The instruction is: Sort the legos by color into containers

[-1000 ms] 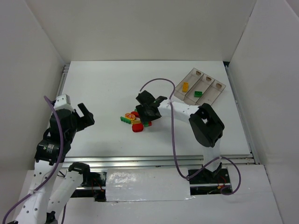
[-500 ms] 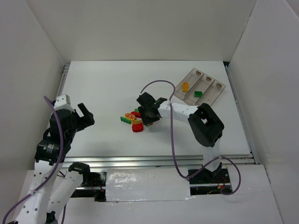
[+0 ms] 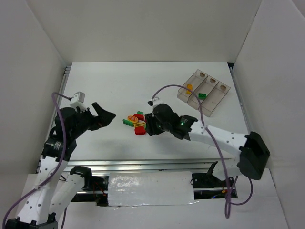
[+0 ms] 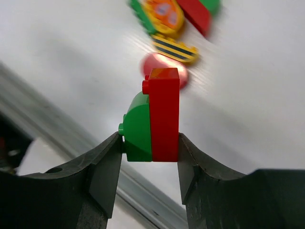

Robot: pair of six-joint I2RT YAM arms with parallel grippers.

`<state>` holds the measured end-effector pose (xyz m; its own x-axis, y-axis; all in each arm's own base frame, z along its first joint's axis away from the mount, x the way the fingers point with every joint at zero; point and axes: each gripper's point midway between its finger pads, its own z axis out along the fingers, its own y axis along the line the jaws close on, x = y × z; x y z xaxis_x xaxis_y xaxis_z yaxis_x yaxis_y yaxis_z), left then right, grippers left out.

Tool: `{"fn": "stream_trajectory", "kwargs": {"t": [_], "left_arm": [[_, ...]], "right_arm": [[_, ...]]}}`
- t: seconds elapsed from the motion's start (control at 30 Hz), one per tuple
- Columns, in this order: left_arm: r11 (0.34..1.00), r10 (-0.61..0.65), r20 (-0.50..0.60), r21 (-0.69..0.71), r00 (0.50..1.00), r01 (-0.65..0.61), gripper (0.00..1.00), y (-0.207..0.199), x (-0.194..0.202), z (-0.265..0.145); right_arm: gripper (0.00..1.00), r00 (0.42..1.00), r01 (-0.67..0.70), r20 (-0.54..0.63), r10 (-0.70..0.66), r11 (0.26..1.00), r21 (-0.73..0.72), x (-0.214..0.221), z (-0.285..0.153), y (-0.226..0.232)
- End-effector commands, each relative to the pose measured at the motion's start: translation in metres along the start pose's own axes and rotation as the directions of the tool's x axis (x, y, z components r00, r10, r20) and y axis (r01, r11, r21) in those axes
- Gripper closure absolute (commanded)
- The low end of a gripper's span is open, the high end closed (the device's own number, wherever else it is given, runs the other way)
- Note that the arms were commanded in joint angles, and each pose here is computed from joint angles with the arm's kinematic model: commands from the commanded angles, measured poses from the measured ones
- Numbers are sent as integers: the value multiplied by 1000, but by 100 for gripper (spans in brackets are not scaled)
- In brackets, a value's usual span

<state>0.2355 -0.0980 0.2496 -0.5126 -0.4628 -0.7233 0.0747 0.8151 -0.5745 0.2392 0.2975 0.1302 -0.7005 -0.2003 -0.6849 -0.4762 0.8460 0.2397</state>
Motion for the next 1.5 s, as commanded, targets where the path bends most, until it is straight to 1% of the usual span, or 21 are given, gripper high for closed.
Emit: {"fn": "stream_trajectory", "kwargs": {"t": [0.0,0.03,0.2,0.37,0.57,0.7,0.83,0.93,0.97,1.03,1.07,1.13,1.17,1.2,1.23,1.3,1.33,1.37,1.4,1.43,1.47], "left_arm": [[902,-59,-134,417,989,110,2,-81,12,-1],[894,-75,-162,427,984,138,3,-86,16,1],[863,-33,-209,487,977,134,3,-118,37,0],[863,13,-276,488,961,128,5,-138,68,10],[903,29,-308,416,951,107,8,-132,91,25],[908,32,-310,405,950,102,15,-130,95,27],[908,36,-325,406,945,105,27,-133,100,31],[905,40,-347,411,937,113,40,-135,106,34],[898,40,-344,424,938,117,50,-138,105,34],[892,43,-349,436,936,122,59,-140,107,32],[889,44,-347,441,937,122,71,-142,106,31],[887,52,-333,449,942,110,82,-144,102,29],[886,57,-328,451,943,104,91,-144,101,28],[887,69,-323,453,944,90,93,-144,100,27],[886,70,-311,455,948,84,99,-144,97,26],[884,81,-300,461,950,70,100,-143,96,24],[881,83,-297,468,951,69,100,-144,96,23],[878,87,-303,474,949,71,100,-144,98,23],[864,90,-289,499,953,70,100,-148,95,21],[855,95,-287,514,953,70,100,-150,96,19],[848,101,-291,525,951,71,100,-151,98,18]], "right_arm": [[100,987,18,161,5,990,-143,-24,-31,37],[100,984,25,179,5,986,-162,-25,-37,41],[100,964,73,267,4,958,-276,-28,-75,66],[100,953,92,303,-1,954,-285,-31,-89,76],[100,944,91,330,7,956,-280,-34,-97,79],[100,940,97,341,12,949,-299,-36,-103,84],[100,936,91,352,17,953,-288,-40,-102,85],[100,940,76,342,19,962,-264,-40,-97,84],[100,942,70,336,20,965,-254,-40,-94,83],[100,941,53,338,31,970,-237,-42,-93,82],[100,938,30,343,47,976,-215,-43,-90,78],[100,934,-4,350,69,983,-182,-46,-87,72],[100,932,-28,352,82,987,-158,-46,-85,67],[100,930,-38,355,91,987,-154,-48,-85,66],[99,929,-49,355,102,986,-156,-48,-85,67],[96,930,-47,351,107,983,-177,-48,-85,70],[89,930,-41,352,109,980,-194,-47,-87,73],[60,931,-30,348,113,972,-235,-46,-89,80],[36,931,-21,347,114,966,-259,-45,-91,84],[14,931,-1,350,106,958,-286,-45,-94,87],[1,928,16,357,107,946,-324,-45,-99,92]]}}
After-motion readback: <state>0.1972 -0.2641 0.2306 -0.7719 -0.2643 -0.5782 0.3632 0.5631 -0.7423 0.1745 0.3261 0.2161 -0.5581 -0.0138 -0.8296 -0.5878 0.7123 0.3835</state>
